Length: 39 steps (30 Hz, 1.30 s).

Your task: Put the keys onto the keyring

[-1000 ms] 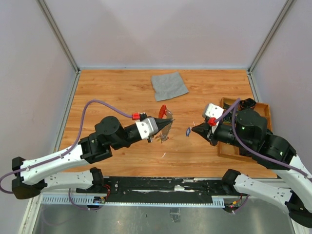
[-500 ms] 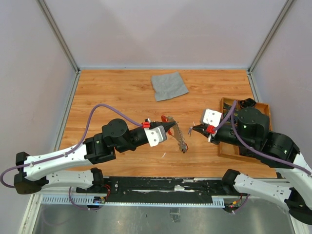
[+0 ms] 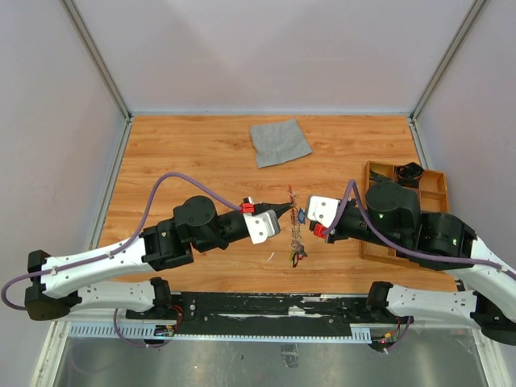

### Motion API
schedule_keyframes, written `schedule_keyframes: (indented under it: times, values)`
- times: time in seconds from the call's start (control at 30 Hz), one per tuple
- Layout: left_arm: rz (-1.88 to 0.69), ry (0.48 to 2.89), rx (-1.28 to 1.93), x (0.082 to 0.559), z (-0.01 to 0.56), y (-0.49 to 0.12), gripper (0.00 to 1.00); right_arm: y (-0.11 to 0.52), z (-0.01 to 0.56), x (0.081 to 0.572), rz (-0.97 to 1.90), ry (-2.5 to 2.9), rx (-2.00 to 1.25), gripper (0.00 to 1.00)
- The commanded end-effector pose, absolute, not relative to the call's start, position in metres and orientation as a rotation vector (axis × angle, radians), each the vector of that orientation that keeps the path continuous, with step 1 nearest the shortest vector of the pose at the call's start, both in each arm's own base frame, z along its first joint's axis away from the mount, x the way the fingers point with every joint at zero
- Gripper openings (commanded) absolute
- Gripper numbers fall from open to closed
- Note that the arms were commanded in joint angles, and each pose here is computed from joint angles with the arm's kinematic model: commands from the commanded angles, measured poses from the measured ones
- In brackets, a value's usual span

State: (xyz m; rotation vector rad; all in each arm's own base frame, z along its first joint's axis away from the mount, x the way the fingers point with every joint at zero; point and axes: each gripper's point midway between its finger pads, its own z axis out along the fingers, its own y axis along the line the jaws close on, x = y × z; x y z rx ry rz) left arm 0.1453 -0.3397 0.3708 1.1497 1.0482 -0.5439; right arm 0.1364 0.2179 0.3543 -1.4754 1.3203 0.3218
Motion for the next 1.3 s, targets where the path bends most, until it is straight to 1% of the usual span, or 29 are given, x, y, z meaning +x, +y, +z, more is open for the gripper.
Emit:
schedule_keyframes:
  times: [0.0,0.2,0.33,0.5,1.27]
  values:
    - [-0.569,0.978,1.126,0.139,0.399,-0.343,0.01,0.214,0.368,0.144,0.186,1.271,-1.477,0.01]
    - [-0.578,0.984,1.129,0.137,0.399,-0.344,0.01,0.218,0.372,0.149,0.061,1.247,-1.466,0.01]
    - [-0.577,0.991,1.127,0.138,0.398,-0.344,0.01,0.219,0.377,0.149,0.029,1.226,-1.452,0.00]
    - [-0.575,0.999,1.122,0.139,0.398,-0.343,0.01,0.216,0.384,0.148,0.017,1.210,-1.429,0.01]
    - [-0.569,1.028,1.079,0.145,0.400,-0.342,0.00,0.219,0.386,0.139,0.072,1.169,-1.421,0.00]
